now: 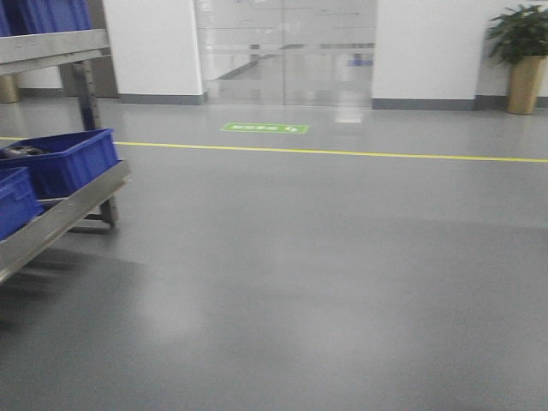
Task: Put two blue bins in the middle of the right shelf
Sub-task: 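Hold the bin in both grippers while driving across the floor, then drive up to the steel shelf of dark blue bins holding the bin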
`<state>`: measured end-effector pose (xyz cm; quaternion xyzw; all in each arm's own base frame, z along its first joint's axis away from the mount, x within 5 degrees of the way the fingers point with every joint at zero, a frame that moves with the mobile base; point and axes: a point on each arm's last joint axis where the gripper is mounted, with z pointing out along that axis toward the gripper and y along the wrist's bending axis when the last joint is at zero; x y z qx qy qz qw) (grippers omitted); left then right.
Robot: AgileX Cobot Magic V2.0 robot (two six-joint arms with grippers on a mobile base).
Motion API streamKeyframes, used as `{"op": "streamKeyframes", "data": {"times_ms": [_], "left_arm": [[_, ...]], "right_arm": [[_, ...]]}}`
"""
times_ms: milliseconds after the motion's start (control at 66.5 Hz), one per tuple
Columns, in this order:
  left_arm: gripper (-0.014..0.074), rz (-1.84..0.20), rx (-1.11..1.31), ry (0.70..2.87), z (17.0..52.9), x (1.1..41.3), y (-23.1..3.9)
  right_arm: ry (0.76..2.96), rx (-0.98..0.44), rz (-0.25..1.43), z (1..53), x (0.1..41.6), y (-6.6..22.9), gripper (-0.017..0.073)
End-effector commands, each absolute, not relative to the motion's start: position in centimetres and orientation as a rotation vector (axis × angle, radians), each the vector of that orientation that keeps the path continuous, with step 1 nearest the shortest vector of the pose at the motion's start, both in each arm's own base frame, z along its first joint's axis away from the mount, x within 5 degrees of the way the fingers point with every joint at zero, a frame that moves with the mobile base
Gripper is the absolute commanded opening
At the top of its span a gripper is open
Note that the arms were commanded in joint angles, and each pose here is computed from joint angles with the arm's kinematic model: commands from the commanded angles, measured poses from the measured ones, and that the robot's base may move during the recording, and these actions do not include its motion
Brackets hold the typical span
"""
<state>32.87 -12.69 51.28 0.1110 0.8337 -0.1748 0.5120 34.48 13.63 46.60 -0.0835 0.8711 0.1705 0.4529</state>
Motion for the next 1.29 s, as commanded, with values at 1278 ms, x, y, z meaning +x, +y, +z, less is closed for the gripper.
{"op": "streamKeyframes", "data": {"times_ms": [1278], "left_arm": [[-0.0111,-0.609,0.292,1.926,52.87,31.41,-14.25]], "right_arm": [[2.008,-0.19,0.525,48.44,34.22,14.53,-0.0154]]}}
